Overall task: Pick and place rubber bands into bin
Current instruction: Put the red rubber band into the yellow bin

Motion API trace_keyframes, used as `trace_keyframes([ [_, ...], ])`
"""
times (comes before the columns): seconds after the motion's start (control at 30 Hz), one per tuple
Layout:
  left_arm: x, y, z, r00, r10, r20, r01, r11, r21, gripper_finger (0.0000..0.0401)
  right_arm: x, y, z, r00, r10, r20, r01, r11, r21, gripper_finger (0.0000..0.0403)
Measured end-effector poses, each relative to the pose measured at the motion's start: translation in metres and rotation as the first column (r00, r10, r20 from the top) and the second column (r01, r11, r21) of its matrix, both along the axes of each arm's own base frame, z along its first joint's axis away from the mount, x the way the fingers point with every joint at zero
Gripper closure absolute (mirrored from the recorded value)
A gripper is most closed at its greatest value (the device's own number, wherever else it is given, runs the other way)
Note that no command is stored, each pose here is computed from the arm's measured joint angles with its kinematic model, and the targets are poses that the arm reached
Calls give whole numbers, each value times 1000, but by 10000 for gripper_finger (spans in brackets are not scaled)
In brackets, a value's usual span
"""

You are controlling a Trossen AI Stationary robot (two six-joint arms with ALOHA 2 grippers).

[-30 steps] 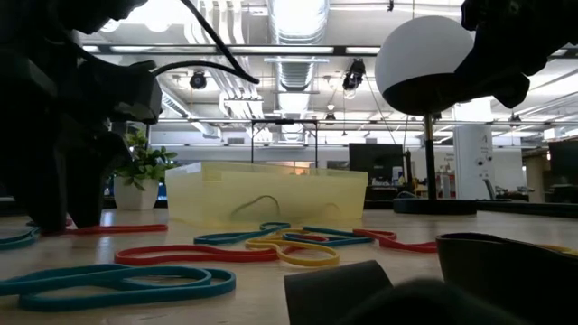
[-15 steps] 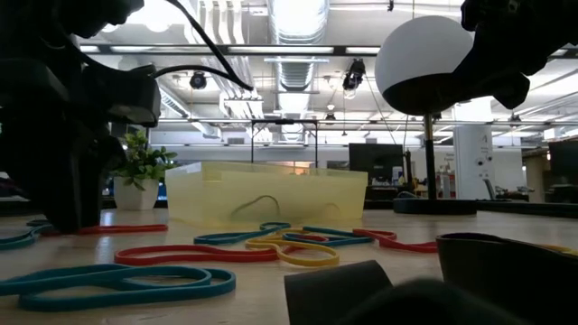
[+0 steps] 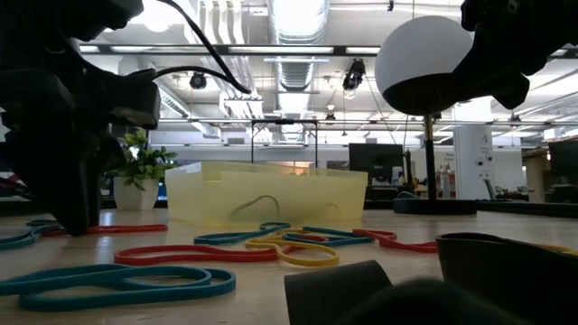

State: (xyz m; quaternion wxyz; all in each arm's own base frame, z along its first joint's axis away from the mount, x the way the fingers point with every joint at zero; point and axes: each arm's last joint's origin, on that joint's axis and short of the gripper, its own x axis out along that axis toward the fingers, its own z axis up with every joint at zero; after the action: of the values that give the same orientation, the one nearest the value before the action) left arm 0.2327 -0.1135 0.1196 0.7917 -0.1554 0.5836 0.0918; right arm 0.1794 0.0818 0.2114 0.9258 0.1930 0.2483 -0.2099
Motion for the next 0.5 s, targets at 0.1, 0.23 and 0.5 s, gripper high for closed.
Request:
trace_keyframes([
  [0.1, 0, 0, -2, 1000, 3, -7, -3, 1000, 16, 313, 0, 0, -1, 1000, -1, -2, 1, 1000, 0, 346],
  [0.23, 2, -1, -10, 999, 4, -41, -3, 999, 37, 313, -1, 0, -3, 1000, -7, -3, 7, 1000, 7, 346],
  [0.5, 8, -3, -16, 998, 10, -67, -5, 998, 69, 313, -2, 0, -4, 1000, -10, -4, 10, 1000, 16, 346],
])
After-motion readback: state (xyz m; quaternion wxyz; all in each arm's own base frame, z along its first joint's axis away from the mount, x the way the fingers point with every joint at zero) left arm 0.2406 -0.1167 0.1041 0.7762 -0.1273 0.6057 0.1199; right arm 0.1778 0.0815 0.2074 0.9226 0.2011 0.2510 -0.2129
